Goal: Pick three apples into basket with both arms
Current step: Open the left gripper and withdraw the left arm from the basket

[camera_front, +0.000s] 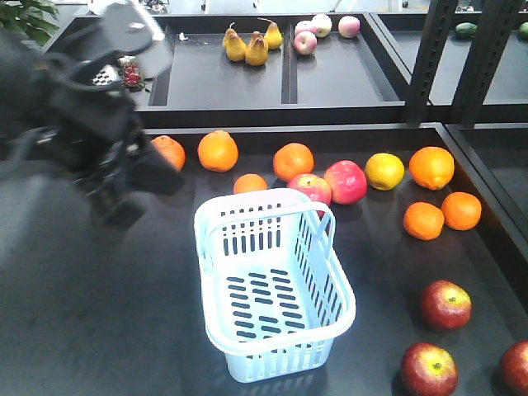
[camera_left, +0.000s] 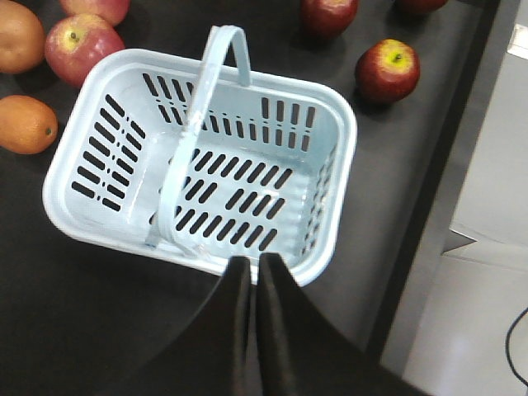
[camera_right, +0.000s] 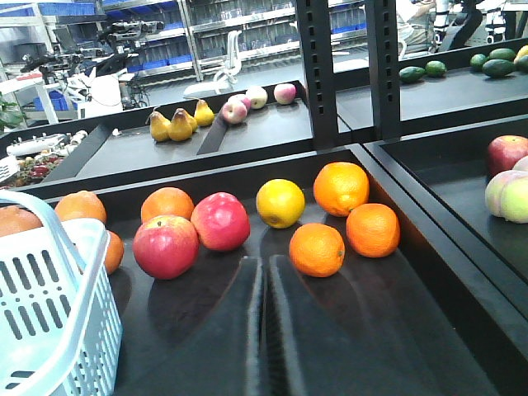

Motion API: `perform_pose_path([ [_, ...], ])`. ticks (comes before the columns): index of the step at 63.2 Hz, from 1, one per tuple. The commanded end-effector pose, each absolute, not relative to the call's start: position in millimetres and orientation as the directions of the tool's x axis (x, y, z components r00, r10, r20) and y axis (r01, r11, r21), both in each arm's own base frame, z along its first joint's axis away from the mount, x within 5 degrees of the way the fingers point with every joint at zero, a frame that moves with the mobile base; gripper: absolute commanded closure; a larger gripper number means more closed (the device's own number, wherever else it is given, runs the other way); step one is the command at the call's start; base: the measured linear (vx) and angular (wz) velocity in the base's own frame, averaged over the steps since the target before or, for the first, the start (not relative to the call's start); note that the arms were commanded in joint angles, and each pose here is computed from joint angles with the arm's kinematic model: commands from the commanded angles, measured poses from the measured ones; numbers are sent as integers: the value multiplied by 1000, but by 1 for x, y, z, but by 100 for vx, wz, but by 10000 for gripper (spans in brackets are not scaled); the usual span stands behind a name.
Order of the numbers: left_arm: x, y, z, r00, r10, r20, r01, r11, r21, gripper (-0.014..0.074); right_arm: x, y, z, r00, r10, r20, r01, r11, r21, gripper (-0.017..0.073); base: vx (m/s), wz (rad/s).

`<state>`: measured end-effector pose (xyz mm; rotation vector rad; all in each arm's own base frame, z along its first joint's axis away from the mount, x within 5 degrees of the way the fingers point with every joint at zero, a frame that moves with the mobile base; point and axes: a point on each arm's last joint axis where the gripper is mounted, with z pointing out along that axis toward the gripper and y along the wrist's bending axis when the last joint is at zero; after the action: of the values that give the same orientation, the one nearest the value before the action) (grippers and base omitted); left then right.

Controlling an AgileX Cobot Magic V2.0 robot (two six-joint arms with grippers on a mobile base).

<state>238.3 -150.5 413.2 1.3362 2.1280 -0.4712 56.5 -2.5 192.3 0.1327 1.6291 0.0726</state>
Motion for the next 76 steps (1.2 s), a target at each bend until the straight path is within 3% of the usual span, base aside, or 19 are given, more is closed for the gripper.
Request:
perform_pose_path([
  [1, 205, -137, 435, -292, 642, -709, 892, 449, 40, 601, 56, -2, 195, 12, 121, -993, 27, 992, 121, 564, 0, 0],
  [16, 156, -109, 405, -296, 516, -803, 813, 578, 72, 601, 56, -2, 195, 12, 121, -993, 27, 992, 121, 564, 0, 0],
  [36, 111, -79, 287, -466, 327, -822, 654, 753, -72, 601, 56, -2, 195, 12, 121, -993, 27, 992, 121, 564, 0, 0],
  [44, 95, -70, 258, -480, 210, -852, 602, 785, -146, 601, 56, -2, 195, 12, 121, -993, 27, 992, 121, 564, 0, 0],
  [54, 86, -64, 253, -442, 56, -895, 551, 804, -222, 601, 56, -2, 195, 12, 121, -993, 27, 992, 121, 564, 0, 0],
  [76, 82, -63, 254, -431, 59, -900, 564, 796, -218, 601, 56, -2, 195, 12, 121, -993, 27, 992, 121, 564, 0, 0],
])
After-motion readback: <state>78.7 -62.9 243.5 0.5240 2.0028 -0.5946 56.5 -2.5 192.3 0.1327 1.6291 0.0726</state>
